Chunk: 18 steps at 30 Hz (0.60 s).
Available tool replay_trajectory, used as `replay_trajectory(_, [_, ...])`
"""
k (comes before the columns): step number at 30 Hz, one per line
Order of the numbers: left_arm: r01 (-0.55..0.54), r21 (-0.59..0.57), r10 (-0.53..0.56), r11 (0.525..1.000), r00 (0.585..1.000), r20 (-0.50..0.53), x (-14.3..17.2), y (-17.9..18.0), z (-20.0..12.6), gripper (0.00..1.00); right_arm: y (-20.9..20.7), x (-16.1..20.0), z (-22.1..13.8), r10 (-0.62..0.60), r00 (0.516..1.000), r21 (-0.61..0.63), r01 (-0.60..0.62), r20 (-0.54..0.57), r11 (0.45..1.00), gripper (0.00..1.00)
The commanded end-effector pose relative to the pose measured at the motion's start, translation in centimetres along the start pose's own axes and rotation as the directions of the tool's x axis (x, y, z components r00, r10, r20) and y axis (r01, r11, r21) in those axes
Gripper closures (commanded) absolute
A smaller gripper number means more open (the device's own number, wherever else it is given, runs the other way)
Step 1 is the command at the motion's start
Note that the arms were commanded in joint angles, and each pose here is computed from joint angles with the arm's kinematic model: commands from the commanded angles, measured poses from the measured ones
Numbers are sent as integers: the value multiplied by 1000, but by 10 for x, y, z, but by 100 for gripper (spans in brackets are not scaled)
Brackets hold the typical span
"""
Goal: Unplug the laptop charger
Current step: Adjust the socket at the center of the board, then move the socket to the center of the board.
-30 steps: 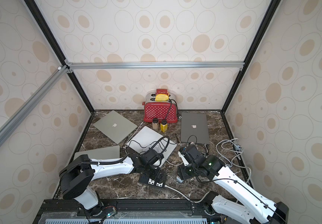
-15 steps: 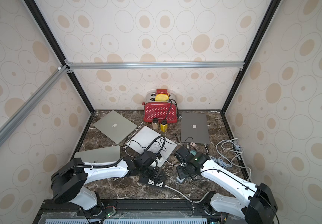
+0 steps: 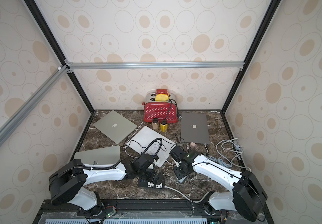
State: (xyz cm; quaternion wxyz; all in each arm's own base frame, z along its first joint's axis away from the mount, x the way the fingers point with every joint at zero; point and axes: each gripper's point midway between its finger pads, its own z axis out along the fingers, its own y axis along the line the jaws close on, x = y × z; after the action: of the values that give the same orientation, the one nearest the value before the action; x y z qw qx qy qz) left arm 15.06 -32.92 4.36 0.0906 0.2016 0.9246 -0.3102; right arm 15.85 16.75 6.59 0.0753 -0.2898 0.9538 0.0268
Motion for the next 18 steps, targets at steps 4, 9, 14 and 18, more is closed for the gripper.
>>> replay_trajectory(4, [7, 19, -8, 1000, 998, 58, -14, -4, -3, 1, -1, -9, -3, 34, 999, -1, -34, 11, 999, 74])
replay_trajectory(9, [24, -1, -24, 1000, 992, 125, -27, -2, -4, 1, 4, -35, -3, 119, 988, -38, -116, 93, 993, 90])
replay_trajectory(14, [69, -40, -59, 997, 976, 211, -44, 7, 0, 1, 16, -67, 7, 223, 964, -101, -209, 144, 973, 100])
replay_trajectory(18, [107, -73, -86, 992, 964, 250, -53, 17, 12, 1, 22, -94, 13, 270, 948, -121, -252, 169, 960, 100])
